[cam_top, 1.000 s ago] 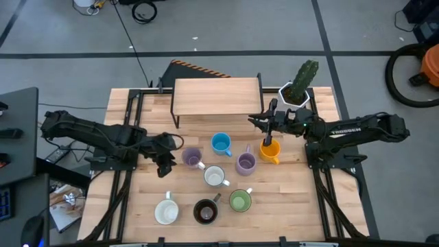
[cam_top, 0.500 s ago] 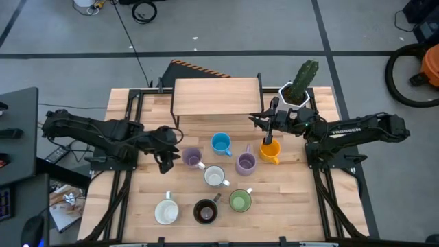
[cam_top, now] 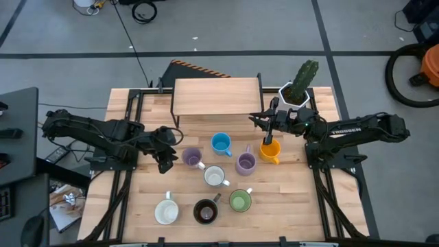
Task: Place coffee mugs
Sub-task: Put the left purple mug on the shelf
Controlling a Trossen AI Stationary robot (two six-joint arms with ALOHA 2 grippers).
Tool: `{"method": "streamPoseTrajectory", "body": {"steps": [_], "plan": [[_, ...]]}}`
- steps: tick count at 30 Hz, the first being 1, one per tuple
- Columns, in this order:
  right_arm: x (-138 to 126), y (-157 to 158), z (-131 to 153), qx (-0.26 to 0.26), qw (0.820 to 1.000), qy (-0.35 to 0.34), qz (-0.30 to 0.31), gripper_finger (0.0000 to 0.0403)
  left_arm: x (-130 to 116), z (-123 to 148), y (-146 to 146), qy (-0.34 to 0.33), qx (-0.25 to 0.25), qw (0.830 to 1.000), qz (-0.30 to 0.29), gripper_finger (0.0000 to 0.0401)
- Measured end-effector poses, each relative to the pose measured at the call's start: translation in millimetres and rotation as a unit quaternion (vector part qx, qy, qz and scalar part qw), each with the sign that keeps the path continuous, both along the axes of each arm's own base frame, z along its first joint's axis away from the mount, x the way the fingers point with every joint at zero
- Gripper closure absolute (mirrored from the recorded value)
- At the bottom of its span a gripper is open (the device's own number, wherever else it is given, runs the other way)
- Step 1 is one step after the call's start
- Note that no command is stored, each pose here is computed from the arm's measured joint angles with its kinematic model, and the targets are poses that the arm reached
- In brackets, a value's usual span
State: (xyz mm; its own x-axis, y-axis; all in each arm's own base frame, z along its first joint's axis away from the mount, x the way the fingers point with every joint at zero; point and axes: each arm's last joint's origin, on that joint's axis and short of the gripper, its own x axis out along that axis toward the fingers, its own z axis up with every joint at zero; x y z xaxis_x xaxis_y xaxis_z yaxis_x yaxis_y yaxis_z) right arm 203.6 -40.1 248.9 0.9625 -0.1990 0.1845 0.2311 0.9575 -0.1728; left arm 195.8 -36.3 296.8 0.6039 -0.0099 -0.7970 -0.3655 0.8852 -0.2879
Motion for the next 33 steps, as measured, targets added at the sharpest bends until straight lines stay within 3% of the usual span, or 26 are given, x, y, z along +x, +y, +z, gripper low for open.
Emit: {"method": "streamPoseTrajectory", "body": {"steps": [9, 15, 18, 33], "plan": [[0, 0, 0, 0.000, 1.000, -0.005, 0.000, 0.0337, 37, -4, -11, 0.032, 0.027, 0.998, -0.043, 0.0260], [0, 0, 0, 0.000, 1.000, -0.001, 0.000, 0.0337, 60, 1, -12, 0.059, 0.113, 0.989, -0.079, 0.0260], [1, 0, -1, 0.001, 1.000, 0.003, 0.000, 0.0337, 65, -2, -13, 0.068, 0.134, 0.984, -0.093, 0.0260], [1, 0, -1, -0.001, 1.000, 0.003, 0.000, 0.0337, 92, -44, -14, 0.150, 0.107, 0.976, -0.115, 0.0260]]}}
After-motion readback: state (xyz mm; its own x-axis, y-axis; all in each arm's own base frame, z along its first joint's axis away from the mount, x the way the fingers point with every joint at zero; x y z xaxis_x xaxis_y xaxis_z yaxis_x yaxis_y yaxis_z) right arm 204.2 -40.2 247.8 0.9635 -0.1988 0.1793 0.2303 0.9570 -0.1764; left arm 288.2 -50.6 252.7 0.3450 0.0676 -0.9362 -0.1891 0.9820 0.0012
